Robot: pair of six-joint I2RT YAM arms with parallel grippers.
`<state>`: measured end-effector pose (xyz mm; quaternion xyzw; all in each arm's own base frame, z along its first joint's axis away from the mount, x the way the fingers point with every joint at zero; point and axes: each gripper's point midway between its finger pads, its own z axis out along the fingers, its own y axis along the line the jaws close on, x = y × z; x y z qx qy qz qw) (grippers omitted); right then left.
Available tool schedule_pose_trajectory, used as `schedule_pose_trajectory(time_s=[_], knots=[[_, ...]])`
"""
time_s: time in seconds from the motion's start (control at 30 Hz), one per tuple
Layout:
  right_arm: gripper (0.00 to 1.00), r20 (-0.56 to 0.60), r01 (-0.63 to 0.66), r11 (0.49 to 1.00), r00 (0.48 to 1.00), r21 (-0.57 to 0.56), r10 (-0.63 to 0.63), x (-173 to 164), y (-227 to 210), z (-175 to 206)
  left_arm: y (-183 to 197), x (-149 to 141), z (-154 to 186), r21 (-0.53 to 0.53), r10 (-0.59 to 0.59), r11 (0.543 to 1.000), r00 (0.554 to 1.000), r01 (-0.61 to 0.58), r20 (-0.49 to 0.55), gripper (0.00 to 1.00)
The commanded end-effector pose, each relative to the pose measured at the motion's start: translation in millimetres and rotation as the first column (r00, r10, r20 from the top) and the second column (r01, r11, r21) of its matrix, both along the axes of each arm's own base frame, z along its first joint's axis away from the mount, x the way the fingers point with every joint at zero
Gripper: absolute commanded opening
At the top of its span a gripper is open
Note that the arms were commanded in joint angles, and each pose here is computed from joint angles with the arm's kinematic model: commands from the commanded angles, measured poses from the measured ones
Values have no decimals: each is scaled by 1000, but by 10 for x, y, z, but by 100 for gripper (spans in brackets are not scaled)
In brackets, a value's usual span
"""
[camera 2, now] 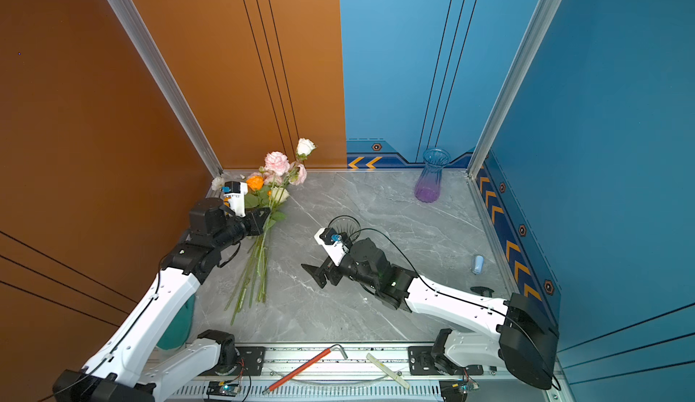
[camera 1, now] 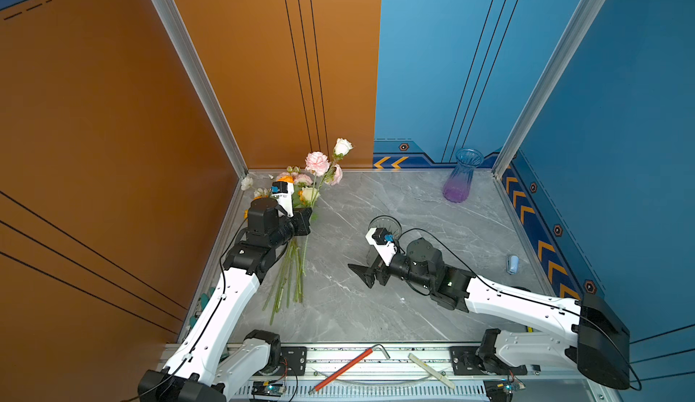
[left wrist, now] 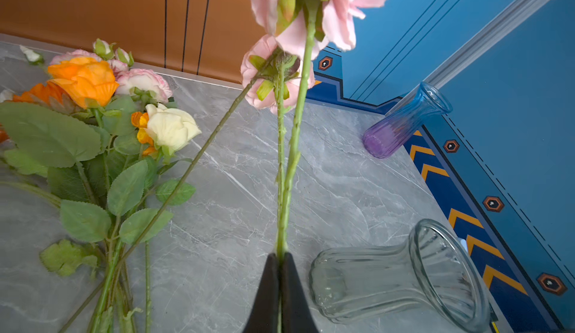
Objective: Arrange flowers in a vase
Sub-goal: Pick up the flower from the flowers.
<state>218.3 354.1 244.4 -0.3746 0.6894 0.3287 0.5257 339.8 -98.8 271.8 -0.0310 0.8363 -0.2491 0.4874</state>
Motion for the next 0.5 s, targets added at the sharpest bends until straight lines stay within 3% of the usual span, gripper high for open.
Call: schedule_pose_trajectory(time_s=[0.0,0.17,0.23,0.37,0.47], knots=[[100,-29,-3,1000,1000,-16,3,-3,7,-98,41,129,-130,-53,22,998,999,-24,-41,0],[100,-31,-3,1000,1000,-16,2,1,7,-104,324,315,-537,-65,143,986,979,-154,-146,0],[100,-29,-3,1000,1000,-16,3,0,5,-98,308,407,-670,-99,127,984,975,-147,-183,0],[100,-26,-2,1000,1000,-21,1,5,-3,-106,-119,494,-737,-203,-90,978,967,41,-239,0],[100,-25,1,1000,1000,-22,-1,13,-8,-109,-379,479,-716,-299,-253,938,933,173,-254,0]])
